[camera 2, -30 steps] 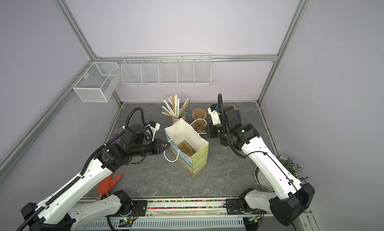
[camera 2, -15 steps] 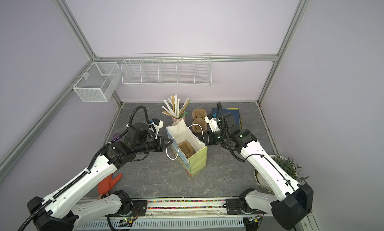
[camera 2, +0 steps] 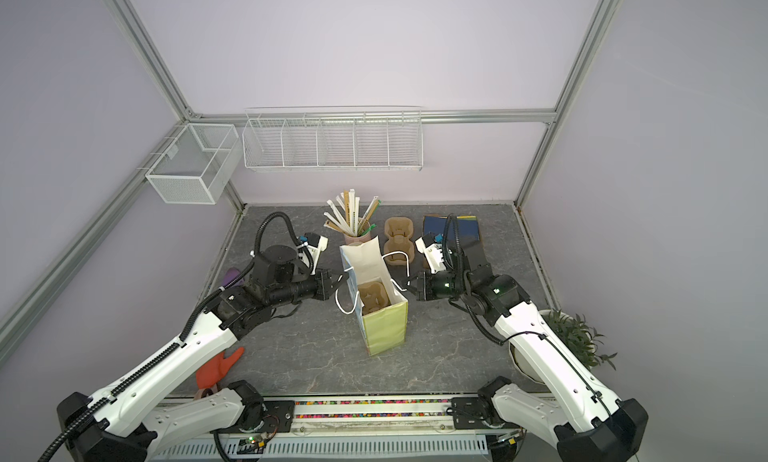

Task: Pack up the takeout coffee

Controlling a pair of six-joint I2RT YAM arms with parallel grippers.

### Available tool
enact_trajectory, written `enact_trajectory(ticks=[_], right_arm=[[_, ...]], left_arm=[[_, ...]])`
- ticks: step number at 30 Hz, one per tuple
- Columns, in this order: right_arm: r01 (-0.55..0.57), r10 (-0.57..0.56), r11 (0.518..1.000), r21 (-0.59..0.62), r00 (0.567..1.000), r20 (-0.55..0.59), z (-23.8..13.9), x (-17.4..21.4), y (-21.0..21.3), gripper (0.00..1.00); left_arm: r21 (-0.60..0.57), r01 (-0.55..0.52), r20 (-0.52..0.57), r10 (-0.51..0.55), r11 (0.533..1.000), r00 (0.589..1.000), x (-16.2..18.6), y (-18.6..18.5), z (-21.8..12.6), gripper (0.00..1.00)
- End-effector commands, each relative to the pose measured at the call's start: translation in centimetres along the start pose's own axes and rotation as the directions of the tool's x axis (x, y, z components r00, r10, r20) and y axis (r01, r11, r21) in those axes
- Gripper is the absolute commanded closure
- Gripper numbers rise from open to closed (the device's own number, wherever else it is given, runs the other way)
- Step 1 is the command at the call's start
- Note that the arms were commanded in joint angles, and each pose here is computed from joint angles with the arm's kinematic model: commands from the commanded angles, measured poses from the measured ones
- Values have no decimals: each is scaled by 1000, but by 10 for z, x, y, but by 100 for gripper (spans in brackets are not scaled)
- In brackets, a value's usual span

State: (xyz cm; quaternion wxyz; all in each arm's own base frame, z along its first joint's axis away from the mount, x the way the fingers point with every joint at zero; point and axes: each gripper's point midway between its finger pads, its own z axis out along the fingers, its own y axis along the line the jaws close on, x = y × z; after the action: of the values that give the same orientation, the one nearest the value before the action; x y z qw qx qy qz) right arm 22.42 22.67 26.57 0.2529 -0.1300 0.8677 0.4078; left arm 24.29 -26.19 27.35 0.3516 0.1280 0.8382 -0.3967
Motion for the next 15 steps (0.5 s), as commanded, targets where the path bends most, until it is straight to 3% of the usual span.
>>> enact_trajectory(ticks=[1,9,15], right_arm=[[-16,16,1000,-10,1000,17,-8,3,3,93],[10,-13,999,41,997,80,-28,-7,7,93],[21,-29,996,82,995,95,-34,-21,8,93]], left_arm=[[72,-47,56,43,996,997,-14,-15,-1,100],[55,-9,44,7,998,999,-2,-2,6,100],[105,46,44,-51,993,998,-6,-9,15,100]])
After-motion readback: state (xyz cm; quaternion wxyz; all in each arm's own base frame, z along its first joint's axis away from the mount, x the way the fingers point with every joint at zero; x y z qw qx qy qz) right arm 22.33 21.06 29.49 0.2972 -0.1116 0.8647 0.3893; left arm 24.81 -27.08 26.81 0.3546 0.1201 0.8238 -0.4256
